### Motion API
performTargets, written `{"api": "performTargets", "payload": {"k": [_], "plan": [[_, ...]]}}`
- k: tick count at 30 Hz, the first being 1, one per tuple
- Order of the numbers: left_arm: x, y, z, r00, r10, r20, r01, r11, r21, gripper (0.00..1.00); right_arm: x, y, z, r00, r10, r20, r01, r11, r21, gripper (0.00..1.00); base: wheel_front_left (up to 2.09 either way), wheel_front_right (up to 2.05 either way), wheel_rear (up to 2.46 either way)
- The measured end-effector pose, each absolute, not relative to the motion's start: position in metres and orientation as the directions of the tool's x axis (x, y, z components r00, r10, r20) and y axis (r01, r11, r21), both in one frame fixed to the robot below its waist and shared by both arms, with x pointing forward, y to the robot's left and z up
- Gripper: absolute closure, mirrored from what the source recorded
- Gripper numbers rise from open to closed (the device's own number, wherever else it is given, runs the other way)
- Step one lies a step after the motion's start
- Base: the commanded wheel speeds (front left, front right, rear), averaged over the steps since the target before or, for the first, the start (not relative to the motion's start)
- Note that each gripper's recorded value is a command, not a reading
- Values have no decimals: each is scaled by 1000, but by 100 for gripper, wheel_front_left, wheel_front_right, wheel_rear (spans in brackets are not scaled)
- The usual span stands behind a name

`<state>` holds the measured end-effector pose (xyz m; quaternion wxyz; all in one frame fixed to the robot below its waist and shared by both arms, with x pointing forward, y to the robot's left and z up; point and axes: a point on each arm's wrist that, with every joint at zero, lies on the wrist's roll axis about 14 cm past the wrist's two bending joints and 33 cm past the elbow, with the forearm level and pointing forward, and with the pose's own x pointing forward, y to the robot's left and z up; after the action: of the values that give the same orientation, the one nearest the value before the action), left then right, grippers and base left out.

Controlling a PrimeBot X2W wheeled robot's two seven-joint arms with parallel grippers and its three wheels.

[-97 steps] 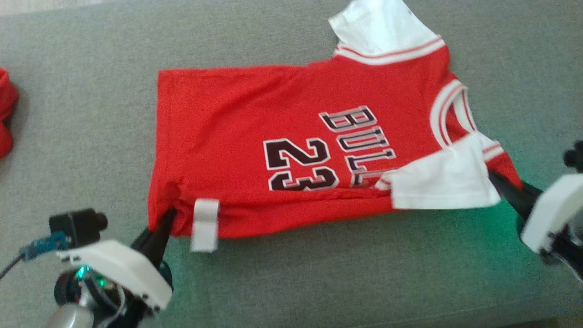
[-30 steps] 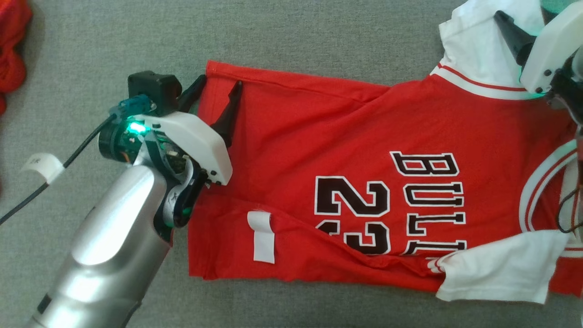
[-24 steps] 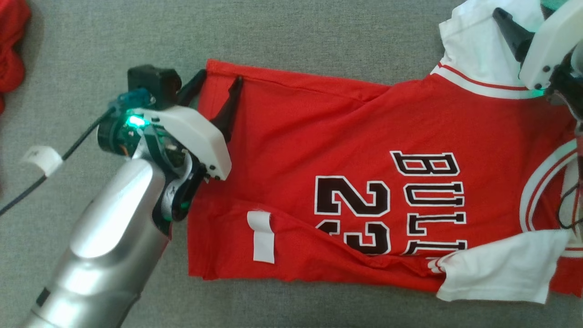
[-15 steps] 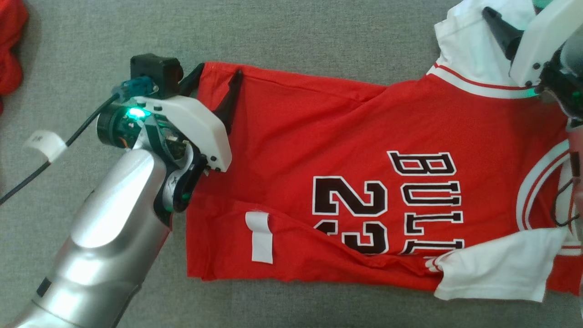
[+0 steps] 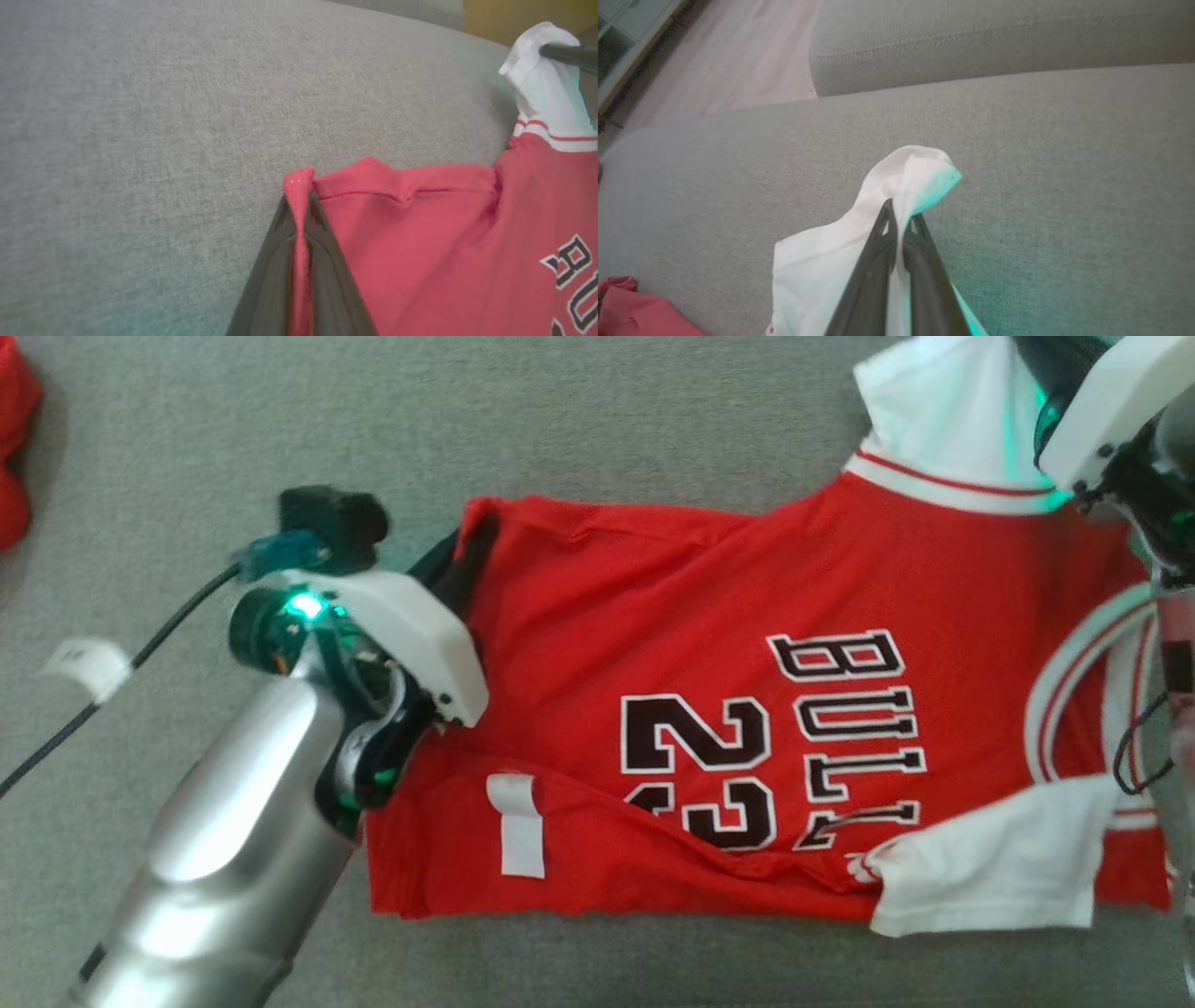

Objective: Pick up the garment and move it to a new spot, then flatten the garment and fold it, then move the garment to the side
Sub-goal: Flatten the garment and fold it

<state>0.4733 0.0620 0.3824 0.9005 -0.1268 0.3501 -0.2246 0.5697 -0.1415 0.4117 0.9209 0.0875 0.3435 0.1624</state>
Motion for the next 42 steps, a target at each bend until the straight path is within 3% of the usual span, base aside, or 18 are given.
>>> {"api": "performTargets", "payload": {"k": [6,10,20,26,35,36,37,38,39,42], "plan": [[484,73,417,749,-469,-468,303,871,-387,100,567,-144,454,772,385,-506,-277,920,278,100,0,0,0],[476,75,441,785,-470,-403,293,855,-428,100,534,-152,457,773,394,-497,-288,916,278,100,0,0,0],[419,83,457,797,-462,-389,233,830,-508,100,444,-182,459,774,348,-529,-232,933,275,100,0,0,0],[389,81,445,764,-474,-438,191,814,-548,100,395,-193,439,722,312,-617,-169,945,280,100,0,0,0],[371,80,425,724,-476,-498,166,822,-544,100,372,-191,418,664,292,-688,-159,955,251,100,0,0,0],[369,80,422,718,-476,-507,164,825,-541,87,371,-190,418,661,294,-691,-164,954,250,54,0,0,0],[367,81,419,713,-474,-517,160,828,-538,55,370,-189,416,656,296,-694,-165,954,251,0,0,0,0],[364,82,415,706,-469,-531,156,834,-530,9,368,-188,415,650,297,-700,-170,954,247,0,0,0,0],[360,86,409,697,-459,-551,155,847,-509,0,366,-189,414,641,295,-708,-175,955,240,0,0,0,0],[356,106,398,722,-379,-578,128,895,-427,0,357,-195,411,620,283,-732,-174,959,223,0,0,0,0]]}}
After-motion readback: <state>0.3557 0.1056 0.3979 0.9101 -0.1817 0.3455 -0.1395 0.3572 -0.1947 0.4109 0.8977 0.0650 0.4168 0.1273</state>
